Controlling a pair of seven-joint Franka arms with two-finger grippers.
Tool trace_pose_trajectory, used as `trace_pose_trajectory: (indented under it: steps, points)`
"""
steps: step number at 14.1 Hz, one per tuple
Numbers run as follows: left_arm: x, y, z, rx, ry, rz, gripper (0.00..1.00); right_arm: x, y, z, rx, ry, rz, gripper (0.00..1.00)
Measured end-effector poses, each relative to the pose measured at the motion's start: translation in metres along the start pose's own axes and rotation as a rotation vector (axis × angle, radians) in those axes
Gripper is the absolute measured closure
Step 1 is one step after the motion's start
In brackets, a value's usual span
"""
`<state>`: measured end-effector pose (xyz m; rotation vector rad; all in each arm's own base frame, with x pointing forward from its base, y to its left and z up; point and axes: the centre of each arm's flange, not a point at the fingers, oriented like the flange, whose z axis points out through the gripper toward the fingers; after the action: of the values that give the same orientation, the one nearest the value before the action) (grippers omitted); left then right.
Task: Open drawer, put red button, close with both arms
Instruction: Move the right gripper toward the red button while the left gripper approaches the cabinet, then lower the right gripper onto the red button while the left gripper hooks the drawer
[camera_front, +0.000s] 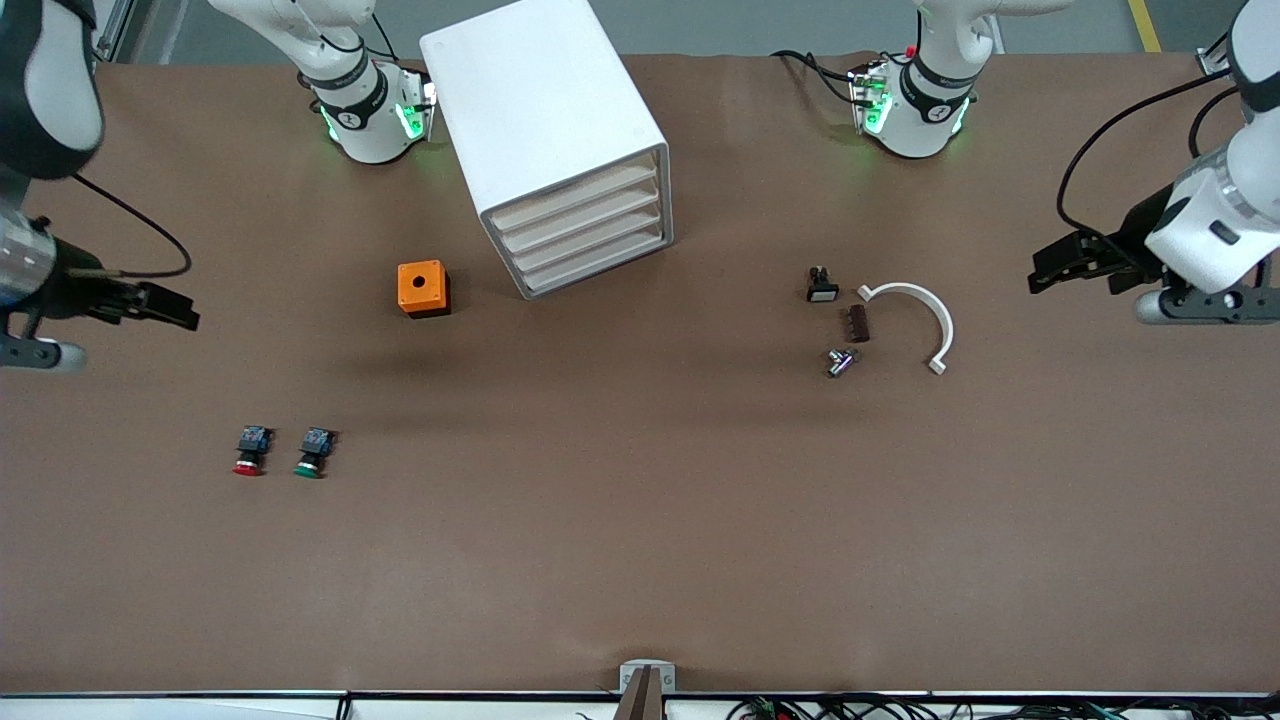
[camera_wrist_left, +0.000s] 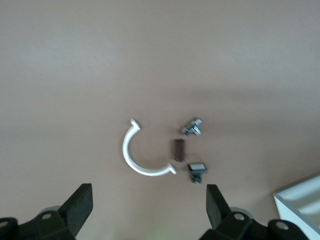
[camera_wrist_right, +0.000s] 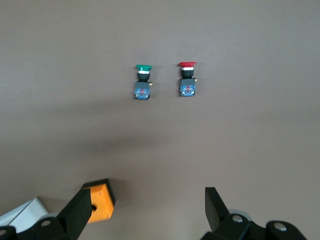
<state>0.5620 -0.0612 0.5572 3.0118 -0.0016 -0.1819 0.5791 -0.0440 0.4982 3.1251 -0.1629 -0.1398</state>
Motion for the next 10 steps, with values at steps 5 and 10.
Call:
trace_pose_trajectory:
  steps: [5,10]
  points:
    - [0.023,0.039,0.079,-0.18,-0.187,0.101,0.0,0.004,0.031,0.091,0.004,-0.001,0.044,0.0]
    - [0.031,0.107,0.157,-0.344,-0.355,0.173,0.0,0.024,0.063,0.16,0.0,-0.021,0.064,0.0]
